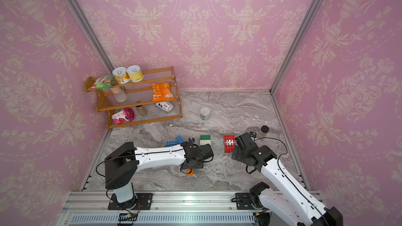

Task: Assemble a rectangle with lego
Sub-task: Assemble the lego brick with the lego brick.

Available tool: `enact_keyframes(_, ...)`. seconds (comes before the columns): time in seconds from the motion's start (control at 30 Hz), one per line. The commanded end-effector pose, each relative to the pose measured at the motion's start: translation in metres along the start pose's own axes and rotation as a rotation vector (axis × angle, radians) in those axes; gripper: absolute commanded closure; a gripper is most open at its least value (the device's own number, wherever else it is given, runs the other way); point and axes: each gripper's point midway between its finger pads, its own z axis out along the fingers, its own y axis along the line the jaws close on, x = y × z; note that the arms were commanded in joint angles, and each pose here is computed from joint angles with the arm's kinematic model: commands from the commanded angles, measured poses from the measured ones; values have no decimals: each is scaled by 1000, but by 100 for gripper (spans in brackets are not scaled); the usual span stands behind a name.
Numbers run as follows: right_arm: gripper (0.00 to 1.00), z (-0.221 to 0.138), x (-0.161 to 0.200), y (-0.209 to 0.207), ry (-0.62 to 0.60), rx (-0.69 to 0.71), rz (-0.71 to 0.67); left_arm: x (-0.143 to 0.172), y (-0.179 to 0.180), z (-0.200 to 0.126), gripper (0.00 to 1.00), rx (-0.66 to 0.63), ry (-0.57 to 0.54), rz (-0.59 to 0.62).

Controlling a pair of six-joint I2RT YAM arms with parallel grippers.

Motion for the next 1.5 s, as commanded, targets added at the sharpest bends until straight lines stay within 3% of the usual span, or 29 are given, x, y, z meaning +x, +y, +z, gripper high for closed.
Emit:
enact_keyframes(0.0,0,5,3,-3,11,13,-13,9,15,18,100,-68,41,11)
enact_keyframes(0.5,0,4,3,-4,10,15,-10,34,31,46,100,-106,171,-6)
enact_keyframes(0.9,0,2,2,-4,1,14,-7,13,27,32,100,-124,102,37)
enact_keyframes(1.17,0,1,1,-4,-7,4,-4,1,19,16,81,-107,54,57)
enact_keyframes(1.47,0,1,1,-3,-8,0,-4,-7,15,0,47,-67,8,47)
